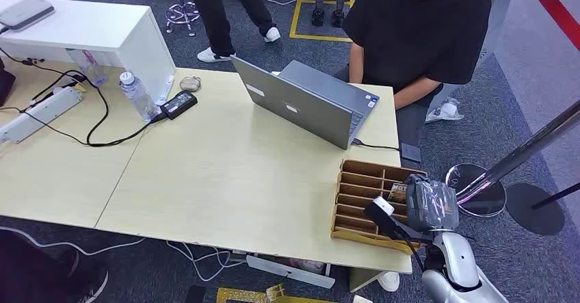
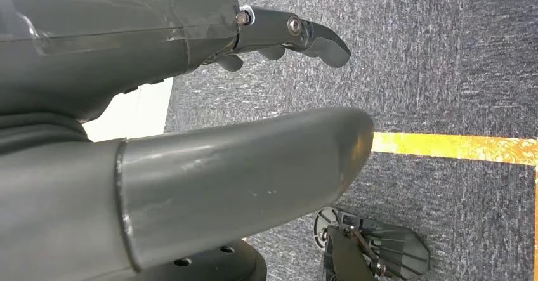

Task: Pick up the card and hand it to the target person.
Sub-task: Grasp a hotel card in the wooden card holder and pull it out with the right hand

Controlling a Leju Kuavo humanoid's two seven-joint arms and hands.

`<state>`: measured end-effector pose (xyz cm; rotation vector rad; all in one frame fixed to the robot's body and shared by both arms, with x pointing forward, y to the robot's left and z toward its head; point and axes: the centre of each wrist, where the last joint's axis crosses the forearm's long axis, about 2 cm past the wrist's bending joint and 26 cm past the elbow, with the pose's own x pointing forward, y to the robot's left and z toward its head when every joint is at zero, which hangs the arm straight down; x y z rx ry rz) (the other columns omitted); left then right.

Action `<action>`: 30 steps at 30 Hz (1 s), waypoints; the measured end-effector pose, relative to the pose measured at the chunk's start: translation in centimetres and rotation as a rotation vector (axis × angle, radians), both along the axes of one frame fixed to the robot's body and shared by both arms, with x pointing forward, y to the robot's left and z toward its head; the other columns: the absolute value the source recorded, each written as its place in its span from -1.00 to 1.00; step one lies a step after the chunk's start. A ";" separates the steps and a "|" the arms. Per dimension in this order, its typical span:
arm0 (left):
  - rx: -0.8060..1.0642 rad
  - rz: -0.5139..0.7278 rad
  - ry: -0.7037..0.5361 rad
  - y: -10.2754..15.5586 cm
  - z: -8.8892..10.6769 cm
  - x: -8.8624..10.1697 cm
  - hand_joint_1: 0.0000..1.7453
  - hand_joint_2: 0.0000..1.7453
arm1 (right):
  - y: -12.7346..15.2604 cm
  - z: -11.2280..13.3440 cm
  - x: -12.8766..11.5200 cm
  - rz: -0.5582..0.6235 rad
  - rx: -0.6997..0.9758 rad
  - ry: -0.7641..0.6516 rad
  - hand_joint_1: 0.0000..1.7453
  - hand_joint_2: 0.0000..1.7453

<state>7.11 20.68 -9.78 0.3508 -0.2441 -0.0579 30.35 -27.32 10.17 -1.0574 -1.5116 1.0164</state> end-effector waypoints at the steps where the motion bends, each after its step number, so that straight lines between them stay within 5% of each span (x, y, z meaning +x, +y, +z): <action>1: 0.000 0.000 0.000 0.0 0.0 0.0 -1.00 -1.00 | 0.0 0.0 0.0 -0.001 0.002 -0.003 0.78 1.00; 30: -0.001 -0.005 -0.011 0.0 0.0 0.0 -1.00 -1.00 | -1.5 0.6 -0.1 -0.021 0.039 -0.194 0.78 1.00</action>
